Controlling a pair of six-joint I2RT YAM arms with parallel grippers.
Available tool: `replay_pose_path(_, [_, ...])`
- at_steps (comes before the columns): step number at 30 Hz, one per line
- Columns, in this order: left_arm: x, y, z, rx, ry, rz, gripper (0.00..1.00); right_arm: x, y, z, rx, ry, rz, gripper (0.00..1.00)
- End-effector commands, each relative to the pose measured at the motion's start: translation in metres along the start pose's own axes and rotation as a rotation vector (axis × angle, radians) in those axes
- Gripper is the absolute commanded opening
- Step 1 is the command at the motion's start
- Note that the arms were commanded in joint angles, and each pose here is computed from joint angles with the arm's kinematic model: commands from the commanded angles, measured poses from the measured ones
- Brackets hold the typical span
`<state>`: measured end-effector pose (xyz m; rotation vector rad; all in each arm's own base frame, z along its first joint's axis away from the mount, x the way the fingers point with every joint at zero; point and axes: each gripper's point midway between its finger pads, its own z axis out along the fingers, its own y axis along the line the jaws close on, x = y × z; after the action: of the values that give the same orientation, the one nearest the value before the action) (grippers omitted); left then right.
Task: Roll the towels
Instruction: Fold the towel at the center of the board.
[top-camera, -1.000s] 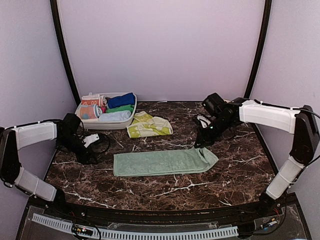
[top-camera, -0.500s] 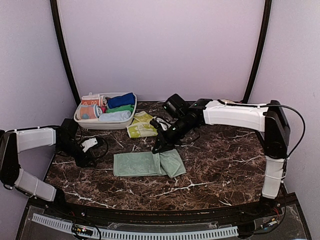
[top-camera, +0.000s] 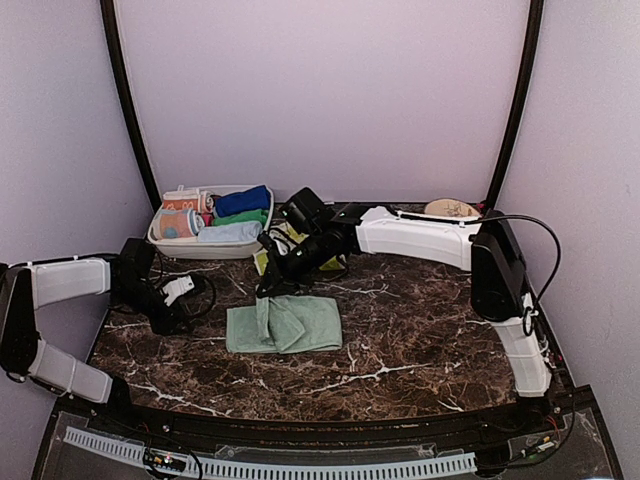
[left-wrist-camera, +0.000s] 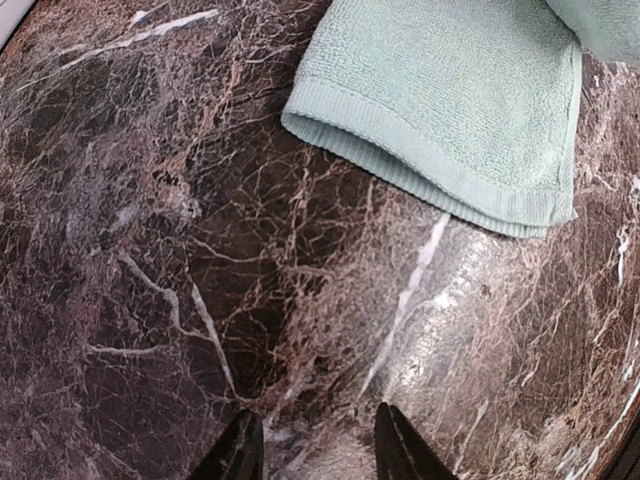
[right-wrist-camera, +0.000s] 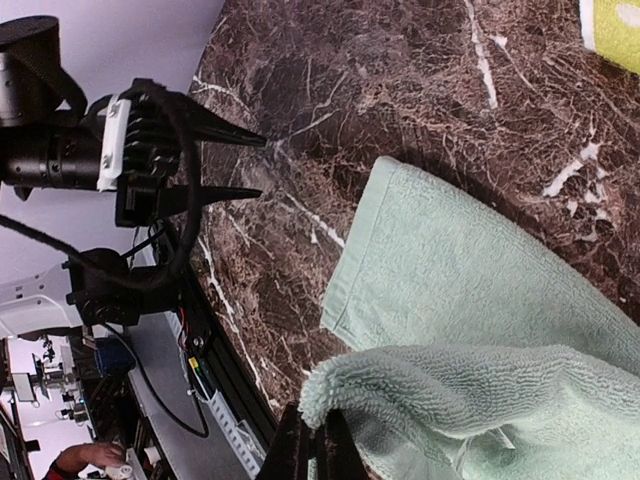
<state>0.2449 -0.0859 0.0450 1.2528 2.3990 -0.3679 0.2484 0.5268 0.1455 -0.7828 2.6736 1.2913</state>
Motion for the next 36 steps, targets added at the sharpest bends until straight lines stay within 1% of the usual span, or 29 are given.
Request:
replay_pose_path(1, [0.002, -0.006, -0.004, 0.006, -0.015, 0.012, 0.40, -0.015, -0.012, 0.019, 0.035, -0.047, 0.048, 0.00])
replay_pose_path(2, [0.001, -0.007, -0.004, 0.008, -0.018, 0.013, 0.40, -0.017, -0.015, 0.024, 0.029, -0.054, 0.063, 0.00])
replay_pose_path(3, [0.000, -0.007, -0.004, 0.009, -0.021, 0.012, 0.41, -0.019, -0.016, 0.030, 0.020, -0.062, 0.075, 0.02])
replay_pose_path(6, [-0.001, -0.007, -0.006, 0.011, -0.026, 0.006, 0.42, -0.029, -0.014, 0.046, -0.043, -0.085, 0.105, 0.22])
replay_pose_path(7, [-0.002, -0.007, -0.006, 0.011, -0.028, 0.006, 0.43, -0.031, -0.010, 0.051, -0.075, -0.089, 0.117, 0.33])
replay_pose_path(8, [-0.002, -0.007, -0.006, 0.011, -0.028, 0.006, 0.43, -0.034, -0.005, 0.053, -0.105, -0.096, 0.117, 0.38])
replay_pose_path(11, [-0.002, -0.006, -0.008, 0.002, -0.028, 0.010, 0.43, -0.045, 0.009, 0.056, -0.154, -0.108, 0.112, 0.43])
replay_pose_path(14, [-0.006, -0.005, -0.012, -0.011, -0.039, 0.010, 0.43, -0.053, 0.018, 0.048, -0.186, -0.119, 0.105, 0.43])
replay_pose_path(19, [-0.018, -0.004, -0.019, 0.006, -0.072, 0.008, 0.43, -0.064, 0.031, -0.006, -0.202, -0.205, 0.073, 0.45])
replay_pose_path(22, [-0.037, -0.005, -0.025, 0.048, -0.126, 0.002, 0.44, -0.054, 0.013, -0.029, -0.110, -0.221, 0.062, 0.45])
replay_pose_path(25, [-0.062, -0.005, -0.029, 0.095, -0.180, 0.015, 0.47, -0.019, -0.027, -0.031, 0.010, -0.167, 0.086, 0.45])
replay_pose_path(28, [-0.090, -0.008, -0.023, 0.105, -0.195, 0.095, 0.49, 0.010, -0.062, -0.036, 0.108, -0.143, 0.108, 0.41])
replay_pose_path(30, [-0.107, -0.013, -0.015, 0.112, -0.187, 0.165, 0.51, 0.024, -0.079, -0.037, 0.134, -0.131, 0.132, 0.36])
replay_pose_path(33, [-0.132, -0.021, -0.004, 0.153, -0.174, 0.259, 0.53, 0.034, -0.087, -0.039, 0.112, -0.137, 0.162, 0.27])
replay_pose_path(36, [-0.147, -0.026, 0.012, 0.165, -0.141, 0.352, 0.53, 0.040, -0.089, -0.040, 0.109, -0.135, 0.167, 0.17])
